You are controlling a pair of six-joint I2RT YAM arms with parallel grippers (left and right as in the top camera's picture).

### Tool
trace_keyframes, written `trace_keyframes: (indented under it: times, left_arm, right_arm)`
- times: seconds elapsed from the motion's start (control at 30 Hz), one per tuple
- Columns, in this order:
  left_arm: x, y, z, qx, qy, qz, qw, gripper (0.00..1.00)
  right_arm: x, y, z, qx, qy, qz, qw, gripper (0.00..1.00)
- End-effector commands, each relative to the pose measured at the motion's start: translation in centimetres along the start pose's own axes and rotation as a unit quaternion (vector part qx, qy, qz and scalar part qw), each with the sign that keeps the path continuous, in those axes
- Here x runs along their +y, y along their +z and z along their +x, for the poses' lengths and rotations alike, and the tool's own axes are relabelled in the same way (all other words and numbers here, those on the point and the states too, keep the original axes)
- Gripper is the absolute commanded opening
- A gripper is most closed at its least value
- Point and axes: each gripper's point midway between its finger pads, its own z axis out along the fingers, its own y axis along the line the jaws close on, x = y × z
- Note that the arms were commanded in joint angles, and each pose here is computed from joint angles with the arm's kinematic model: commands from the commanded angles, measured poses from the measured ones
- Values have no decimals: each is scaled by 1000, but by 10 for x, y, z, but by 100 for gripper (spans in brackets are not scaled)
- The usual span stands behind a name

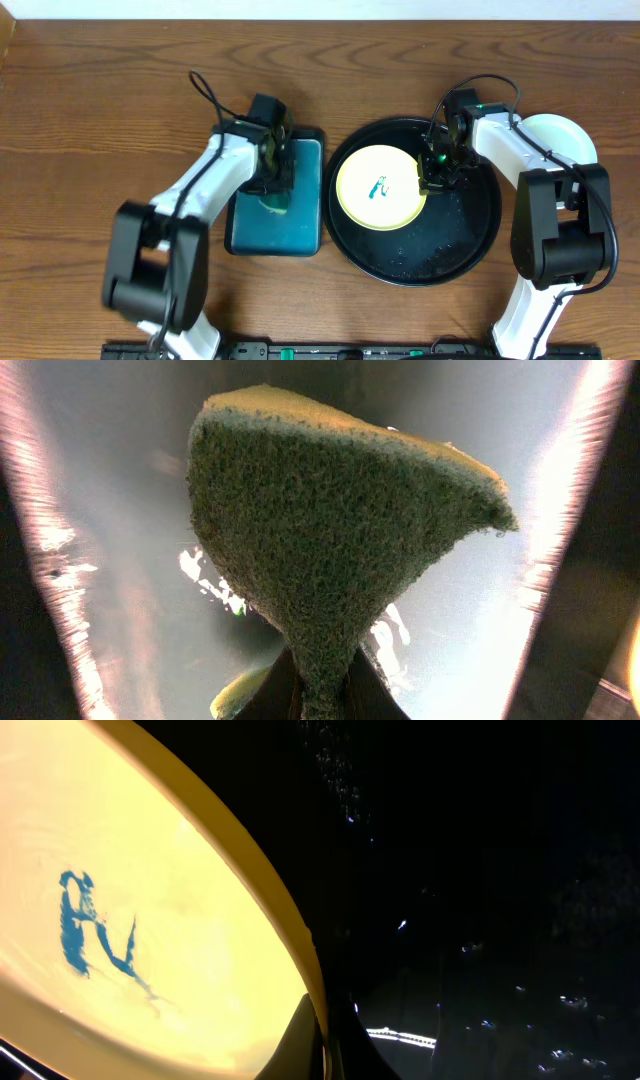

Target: Clean dirty plates on tray and stack at the side

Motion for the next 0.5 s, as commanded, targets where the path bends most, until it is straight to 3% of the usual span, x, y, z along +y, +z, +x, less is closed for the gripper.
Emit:
trace_keyframes:
  times: [0.0, 0.2, 0.47]
  left_arm:
    - [-5, -36, -11, -55, 4, 13, 998, 8]
    - [-4, -43, -6, -55, 2, 13, 998, 8]
    - [2, -15, 6, -12, -5, 0, 1000, 7]
  right_arm:
    - [-21, 6, 3, 7, 14, 52, 999, 1]
    - [-21, 6, 3, 7, 14, 52, 999, 1]
    - [-21, 6, 3, 7, 14, 52, 999, 1]
